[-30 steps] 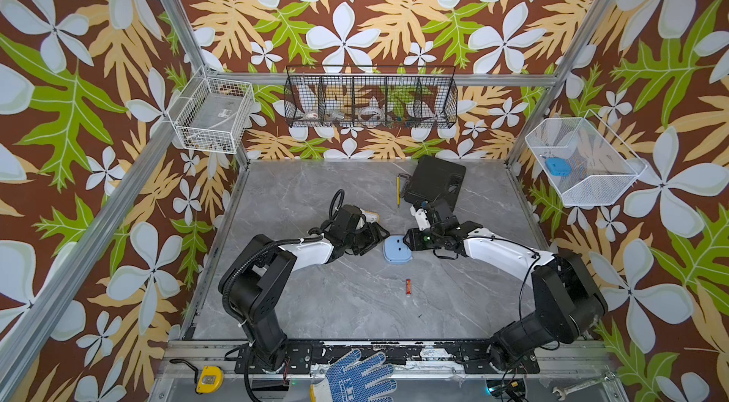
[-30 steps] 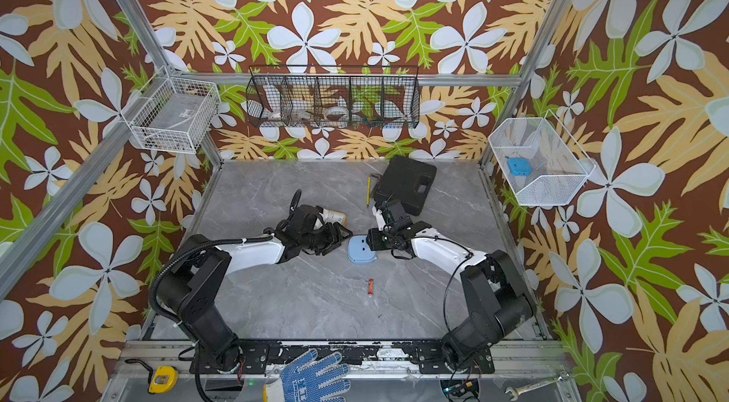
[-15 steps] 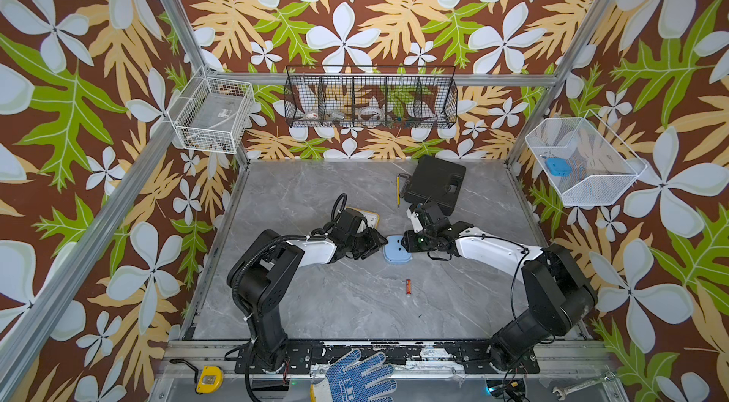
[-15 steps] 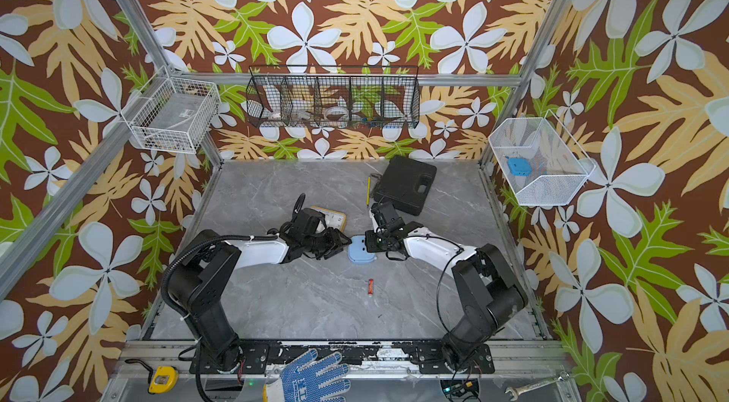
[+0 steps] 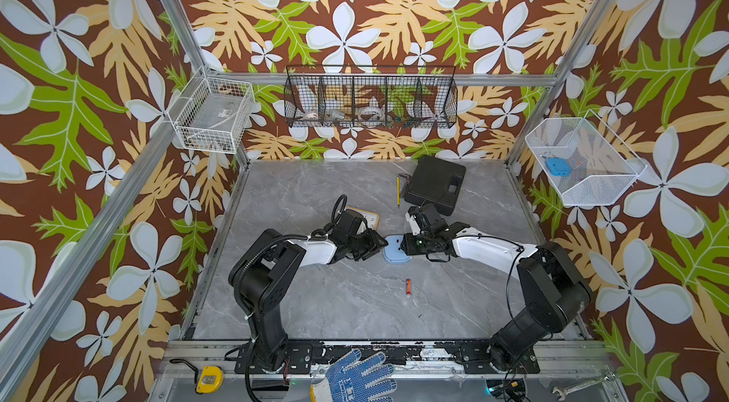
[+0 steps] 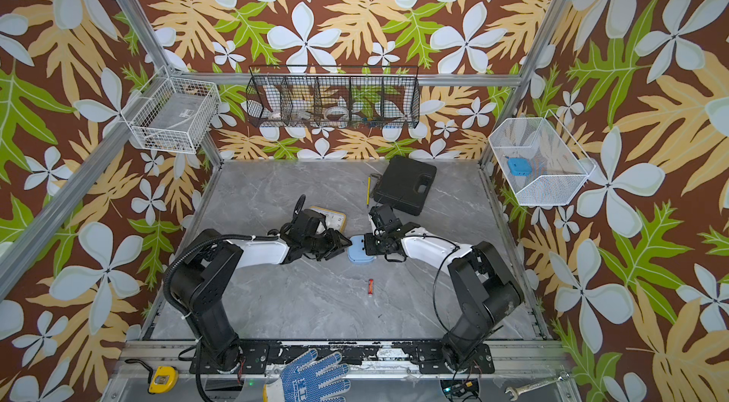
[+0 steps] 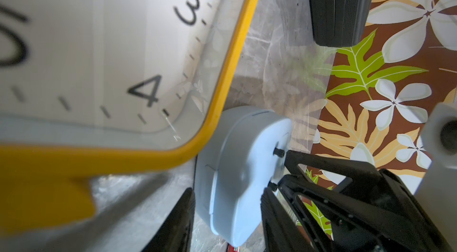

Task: Insert the battery into the alarm
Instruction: Remove the cover from the alarm.

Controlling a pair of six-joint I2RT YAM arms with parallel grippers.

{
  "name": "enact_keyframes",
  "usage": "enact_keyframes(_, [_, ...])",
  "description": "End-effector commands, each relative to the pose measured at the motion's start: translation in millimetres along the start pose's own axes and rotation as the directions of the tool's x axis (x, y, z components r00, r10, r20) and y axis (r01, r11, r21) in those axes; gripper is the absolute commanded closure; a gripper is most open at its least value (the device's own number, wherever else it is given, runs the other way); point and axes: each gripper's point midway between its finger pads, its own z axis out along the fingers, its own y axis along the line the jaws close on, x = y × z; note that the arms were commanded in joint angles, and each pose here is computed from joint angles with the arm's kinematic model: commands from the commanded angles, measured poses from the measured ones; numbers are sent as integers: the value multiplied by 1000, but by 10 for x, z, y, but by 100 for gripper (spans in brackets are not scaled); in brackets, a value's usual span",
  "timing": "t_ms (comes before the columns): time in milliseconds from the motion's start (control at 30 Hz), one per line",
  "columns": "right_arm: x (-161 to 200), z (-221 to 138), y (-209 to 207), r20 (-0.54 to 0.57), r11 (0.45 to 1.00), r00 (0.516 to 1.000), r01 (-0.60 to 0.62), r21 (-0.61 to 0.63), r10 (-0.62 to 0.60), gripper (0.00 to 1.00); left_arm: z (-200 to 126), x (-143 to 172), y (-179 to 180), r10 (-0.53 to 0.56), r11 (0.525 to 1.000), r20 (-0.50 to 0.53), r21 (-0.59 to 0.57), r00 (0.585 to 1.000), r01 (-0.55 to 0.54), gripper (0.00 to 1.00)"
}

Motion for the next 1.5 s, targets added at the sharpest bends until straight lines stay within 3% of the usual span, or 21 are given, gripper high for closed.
enact_keyframes(0, [56, 29, 20, -31, 1000, 1000, -3, -10, 3, 63, 19, 18, -48, -6, 1000, -9, 27, 1000, 6, 56])
enact_keyframes(200, [28, 24, 114, -35, 997, 996, 77, 20, -76, 63, 84, 68, -91, -1, 999, -34, 36, 999, 2, 58])
enact_keyframes(500, [115, 153, 89, -109, 998, 993, 50, 40, -45, 63, 86, 83, -105, 4, 999, -36, 36, 999, -3, 61])
enact_keyframes(767, [245, 264, 297, -161, 995, 987, -1, -102, -16, 69, 130, 97, -91, 1, 999, -52, 37, 999, 1, 61])
enact_keyframes(1000, [319, 239, 465, -189, 972, 982, -57, -230, 13, 82, 178, 126, -59, -9, 999, -67, 39, 998, 12, 62])
enact_keyframes(1467, [238, 136, 218, -166, 997, 985, 44, -69, -55, 100, 164, 146, -19, -24, 999, -64, 37, 998, 26, 63])
